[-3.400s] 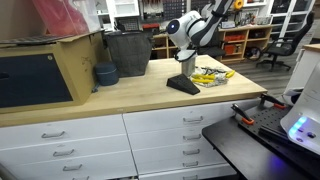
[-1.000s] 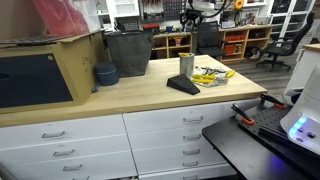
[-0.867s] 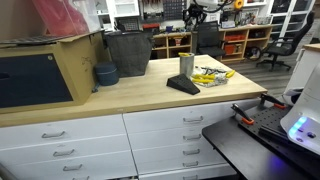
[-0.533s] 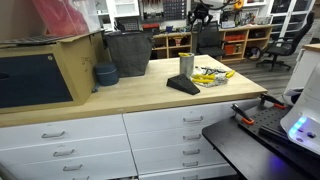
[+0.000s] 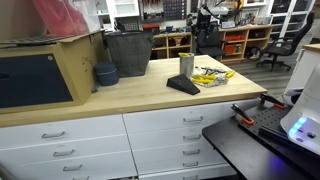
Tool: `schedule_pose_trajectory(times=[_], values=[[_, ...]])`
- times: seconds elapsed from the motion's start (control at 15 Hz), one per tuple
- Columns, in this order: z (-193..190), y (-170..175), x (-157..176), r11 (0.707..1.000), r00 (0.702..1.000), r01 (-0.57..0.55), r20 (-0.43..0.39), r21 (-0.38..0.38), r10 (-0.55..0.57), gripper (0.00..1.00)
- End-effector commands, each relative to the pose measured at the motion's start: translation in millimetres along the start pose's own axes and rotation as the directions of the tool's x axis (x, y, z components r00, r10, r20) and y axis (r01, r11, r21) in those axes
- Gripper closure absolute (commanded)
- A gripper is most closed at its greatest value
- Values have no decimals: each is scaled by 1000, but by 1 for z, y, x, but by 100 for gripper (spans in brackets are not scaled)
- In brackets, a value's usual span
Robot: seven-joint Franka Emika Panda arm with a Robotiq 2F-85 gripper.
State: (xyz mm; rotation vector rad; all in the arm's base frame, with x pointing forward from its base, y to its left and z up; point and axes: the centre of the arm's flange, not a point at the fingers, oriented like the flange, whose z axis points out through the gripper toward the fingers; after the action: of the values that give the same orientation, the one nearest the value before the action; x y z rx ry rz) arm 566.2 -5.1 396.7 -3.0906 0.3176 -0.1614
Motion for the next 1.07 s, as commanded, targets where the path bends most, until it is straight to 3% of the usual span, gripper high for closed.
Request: schedule_pose_trajectory(times=[0.0, 0.33, 0.67, 0.73, 0.8, 1.0], values=[[1, -16, 16, 980, 982, 183, -34, -74, -186, 18], [10, -52, 21, 899, 900, 417, -80, -132, -429, 18], [39, -63, 27, 821, 821, 559, -61, -120, -568, 18], [33, -64, 14, 851, 852, 512, -60, -118, -521, 18], [39, -64, 14, 849, 851, 515, -52, -116, -523, 43], [41, -64, 14, 850, 852, 514, -50, -115, -522, 43]])
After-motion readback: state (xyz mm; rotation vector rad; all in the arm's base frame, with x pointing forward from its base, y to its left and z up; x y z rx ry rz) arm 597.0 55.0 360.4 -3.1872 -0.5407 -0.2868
